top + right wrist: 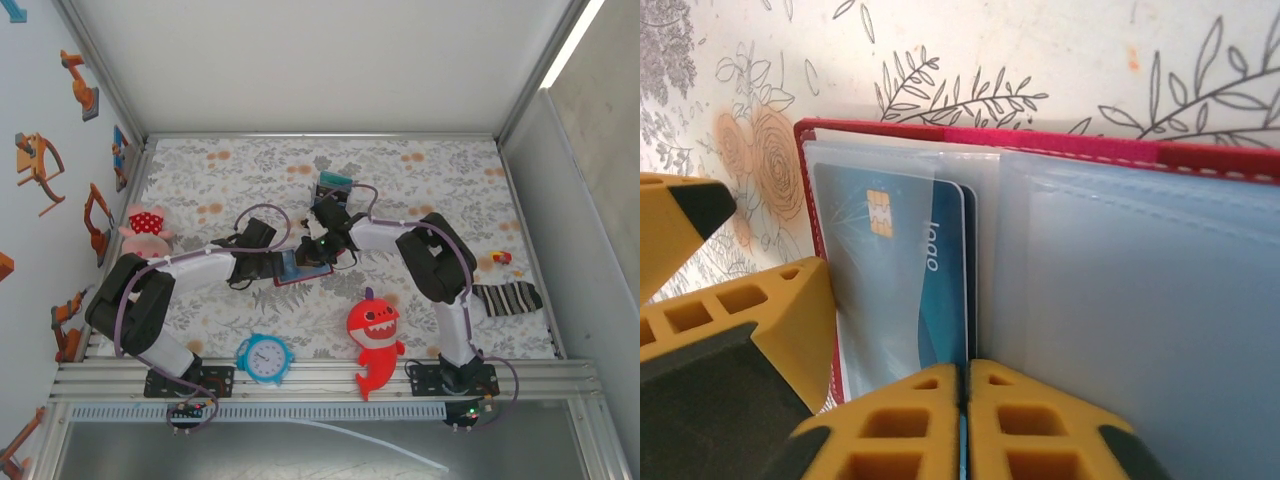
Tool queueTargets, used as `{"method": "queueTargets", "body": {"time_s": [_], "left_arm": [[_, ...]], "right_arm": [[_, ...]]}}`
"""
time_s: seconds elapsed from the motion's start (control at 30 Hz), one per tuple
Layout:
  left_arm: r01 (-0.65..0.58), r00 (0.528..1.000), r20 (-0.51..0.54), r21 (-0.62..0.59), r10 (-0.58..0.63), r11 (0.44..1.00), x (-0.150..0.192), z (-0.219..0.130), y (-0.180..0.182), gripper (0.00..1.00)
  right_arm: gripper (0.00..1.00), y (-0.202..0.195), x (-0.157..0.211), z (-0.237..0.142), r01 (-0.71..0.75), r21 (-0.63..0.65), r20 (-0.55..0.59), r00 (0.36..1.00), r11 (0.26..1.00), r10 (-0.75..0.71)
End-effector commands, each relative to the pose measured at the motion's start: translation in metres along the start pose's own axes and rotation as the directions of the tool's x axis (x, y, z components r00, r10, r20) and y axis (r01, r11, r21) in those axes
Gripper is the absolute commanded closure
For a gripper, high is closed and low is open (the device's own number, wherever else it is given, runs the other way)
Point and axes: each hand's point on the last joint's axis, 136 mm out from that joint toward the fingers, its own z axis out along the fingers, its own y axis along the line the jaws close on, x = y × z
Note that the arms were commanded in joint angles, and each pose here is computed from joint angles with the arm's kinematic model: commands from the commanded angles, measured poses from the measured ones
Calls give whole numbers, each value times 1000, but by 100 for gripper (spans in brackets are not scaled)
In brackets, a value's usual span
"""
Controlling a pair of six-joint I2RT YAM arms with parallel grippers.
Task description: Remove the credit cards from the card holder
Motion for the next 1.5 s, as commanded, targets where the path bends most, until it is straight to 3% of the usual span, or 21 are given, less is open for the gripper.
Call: {"method": "queueTargets", "body": {"time_s": [0.0, 0.37, 1.47], "left_arm": [[-20, 995, -99, -49, 15, 999, 27, 17, 13, 3], [-20, 995, -96, -56, 14, 998, 26, 16, 14, 3], [-59, 997, -43, -39, 57, 998, 4, 1, 5, 3]], "right_arm": [[100, 19, 1, -4, 26, -69, 12, 1000, 997, -25], [100, 19, 1, -6, 22, -89, 22, 1000, 996, -20], [100, -10, -8, -28, -16, 45, 85, 996, 999, 12]]}}
